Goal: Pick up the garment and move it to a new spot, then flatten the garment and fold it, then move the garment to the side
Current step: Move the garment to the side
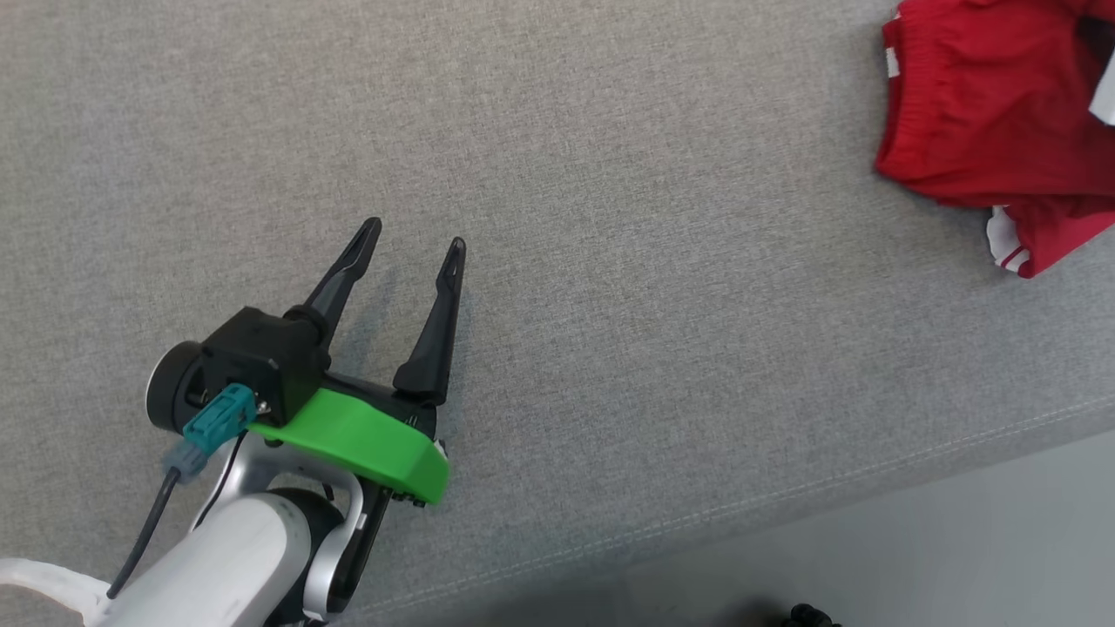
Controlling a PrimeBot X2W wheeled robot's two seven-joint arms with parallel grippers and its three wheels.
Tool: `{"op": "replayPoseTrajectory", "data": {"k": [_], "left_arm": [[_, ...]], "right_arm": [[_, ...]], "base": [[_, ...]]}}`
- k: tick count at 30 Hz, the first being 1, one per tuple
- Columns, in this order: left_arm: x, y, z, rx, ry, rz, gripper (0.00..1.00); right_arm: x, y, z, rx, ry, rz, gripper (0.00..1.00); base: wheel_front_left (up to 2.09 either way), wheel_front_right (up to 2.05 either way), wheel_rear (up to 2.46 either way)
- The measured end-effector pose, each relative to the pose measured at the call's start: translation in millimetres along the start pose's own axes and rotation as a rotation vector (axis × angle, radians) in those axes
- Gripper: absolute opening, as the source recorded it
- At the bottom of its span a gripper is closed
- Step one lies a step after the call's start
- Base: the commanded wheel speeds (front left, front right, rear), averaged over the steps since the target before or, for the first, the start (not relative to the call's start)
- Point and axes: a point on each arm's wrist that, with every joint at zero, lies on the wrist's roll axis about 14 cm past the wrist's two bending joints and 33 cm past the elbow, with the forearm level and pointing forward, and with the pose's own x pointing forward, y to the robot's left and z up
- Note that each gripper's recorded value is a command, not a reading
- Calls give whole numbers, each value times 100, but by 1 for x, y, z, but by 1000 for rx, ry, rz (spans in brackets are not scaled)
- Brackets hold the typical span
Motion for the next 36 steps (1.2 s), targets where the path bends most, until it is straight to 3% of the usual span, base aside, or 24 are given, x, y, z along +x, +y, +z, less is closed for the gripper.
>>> {"op": "replayPoseTrajectory", "data": {"k": [9, 19, 21, 22, 23, 24, 36], "left_arm": [[-1, 9, -12, 9, 45, 13, 100], [-2, 9, -15, 27, 70, 4, 100], [-2, 9, -15, 26, 73, 4, 100], [-2, 10, -16, 26, 74, 6, 100], [-2, 10, -16, 26, 75, 8, 100], [-2, 11, -16, 26, 76, 10, 100], [0, 12, -16, 31, 75, 10, 100]], "right_arm": [[21, -23, -12, -6, 24, -67, 0], [25, -31, 0, -136, -12, -105, 0], [26, -35, 3, -167, -24, -120, 5], [27, -39, 4, -181, -27, -131, 24], [27, -41, 5, -193, -34, -141, 65], [27, -44, 6, -197, -38, -147, 97], [20, -75, -9, -238, -56, -207, 100]], "base": [[0, 0, 0], [0, 0, 0], [0, 0, 0], [0, 0, 0], [0, 0, 0], [0, 0, 0], [0, 0, 0]]}}
